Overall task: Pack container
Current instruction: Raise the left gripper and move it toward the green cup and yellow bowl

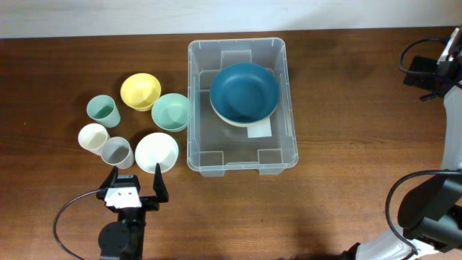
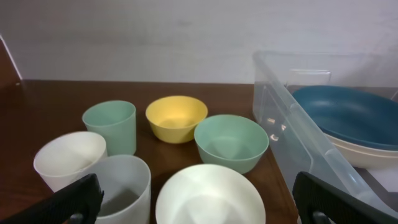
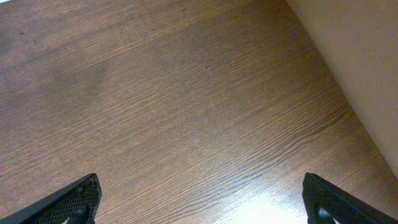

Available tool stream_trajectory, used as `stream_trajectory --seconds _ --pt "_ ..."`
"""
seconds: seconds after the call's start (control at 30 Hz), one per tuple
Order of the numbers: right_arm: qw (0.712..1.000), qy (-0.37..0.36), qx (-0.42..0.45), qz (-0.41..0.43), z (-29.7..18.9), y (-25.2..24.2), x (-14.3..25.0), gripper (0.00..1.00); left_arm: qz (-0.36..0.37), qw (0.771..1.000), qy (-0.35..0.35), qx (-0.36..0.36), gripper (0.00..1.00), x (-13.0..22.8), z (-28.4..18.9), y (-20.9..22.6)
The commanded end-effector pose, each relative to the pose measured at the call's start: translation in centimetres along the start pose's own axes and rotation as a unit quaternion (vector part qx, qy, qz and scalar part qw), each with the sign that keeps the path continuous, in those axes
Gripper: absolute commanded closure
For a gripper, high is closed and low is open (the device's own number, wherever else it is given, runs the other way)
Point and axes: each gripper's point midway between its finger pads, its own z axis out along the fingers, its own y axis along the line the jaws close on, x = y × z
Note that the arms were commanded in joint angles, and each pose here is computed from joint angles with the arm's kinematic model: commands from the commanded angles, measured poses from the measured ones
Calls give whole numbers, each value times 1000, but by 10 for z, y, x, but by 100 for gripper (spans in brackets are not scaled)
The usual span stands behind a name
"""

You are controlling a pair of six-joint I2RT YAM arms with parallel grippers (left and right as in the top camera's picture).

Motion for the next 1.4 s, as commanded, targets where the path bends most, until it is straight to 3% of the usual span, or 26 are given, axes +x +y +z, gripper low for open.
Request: stream_trajectory --seconds 0.0,0.17,0.23,0.47,0.7,0.97,1.37 --pt "1000 -19 1 13 -13 -5 -10 1 33 998 -23 -49 1 -10 0 17" --pt "1000 -19 1 13 -13 -5 -10 1 99 976 -173 -91 1 -87 -18 25" --pt "1000 -19 1 13 -13 -5 -10 1 99 969 -197 -115 1 -106 -25 32" --pt "1000 -19 1 13 -13 -5 -10 1 149 966 -150 -148 0 -160 -20 39" --pt "1000 -19 1 13 -13 -5 -10 1 189 970 -72 -138 1 -217 31 30" --pt "1000 -19 1 13 -13 -5 -10 1 229 960 112 -119 0 -203 120 34" --pt "1000 -19 1 13 -13 -5 -10 1 236 954 181 -37 0 -142 191 7"
